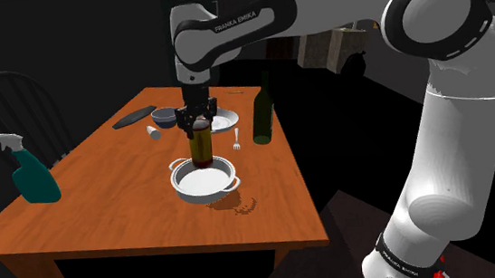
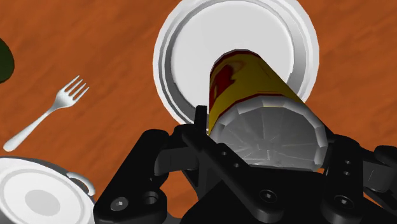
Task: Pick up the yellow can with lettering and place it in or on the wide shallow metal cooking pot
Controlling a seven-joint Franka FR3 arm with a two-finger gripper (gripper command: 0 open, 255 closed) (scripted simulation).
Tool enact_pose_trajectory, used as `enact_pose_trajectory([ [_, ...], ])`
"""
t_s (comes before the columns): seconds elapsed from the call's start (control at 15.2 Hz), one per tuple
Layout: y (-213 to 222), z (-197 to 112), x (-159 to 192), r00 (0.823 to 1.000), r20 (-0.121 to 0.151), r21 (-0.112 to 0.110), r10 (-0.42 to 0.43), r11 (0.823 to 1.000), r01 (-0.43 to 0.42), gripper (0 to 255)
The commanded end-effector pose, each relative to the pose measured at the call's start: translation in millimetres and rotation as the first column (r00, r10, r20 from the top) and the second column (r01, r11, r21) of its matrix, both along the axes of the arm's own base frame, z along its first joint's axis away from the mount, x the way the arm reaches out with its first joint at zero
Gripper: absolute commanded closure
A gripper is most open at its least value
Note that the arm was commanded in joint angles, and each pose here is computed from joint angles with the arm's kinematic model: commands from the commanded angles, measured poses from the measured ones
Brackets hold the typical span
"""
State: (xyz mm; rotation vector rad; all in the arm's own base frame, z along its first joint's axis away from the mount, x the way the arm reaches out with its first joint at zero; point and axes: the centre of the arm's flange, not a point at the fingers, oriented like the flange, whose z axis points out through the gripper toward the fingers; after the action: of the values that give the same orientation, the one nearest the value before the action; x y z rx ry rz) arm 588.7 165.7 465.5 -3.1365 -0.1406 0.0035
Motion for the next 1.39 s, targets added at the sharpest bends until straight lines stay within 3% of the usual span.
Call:
enact_pose_trajectory([
  [0.0, -0.8, -10.3, 0.2, 1.0, 0.001, 0.0, 0.0, 1.0, 0.0, 255],
  [0.4, -0.8, -45.0, 0.2, 1.0, 0.001, 0.0, 0.0, 1.0, 0.0, 255],
  [0.92, -0.8, -45.0, 0.2, 1.0, 0.001, 0.0, 0.0, 1.0, 0.0, 255],
  [0.99, -0.7, -45.0, 0.1, 1.0, 0.001, 0.0, 0.0, 1.0, 0.0, 0],
  [1.32, -0.7, -45.1, 0.1, 1.0, 0.001, 0.0, 0.0, 1.0, 0.0, 0],
])
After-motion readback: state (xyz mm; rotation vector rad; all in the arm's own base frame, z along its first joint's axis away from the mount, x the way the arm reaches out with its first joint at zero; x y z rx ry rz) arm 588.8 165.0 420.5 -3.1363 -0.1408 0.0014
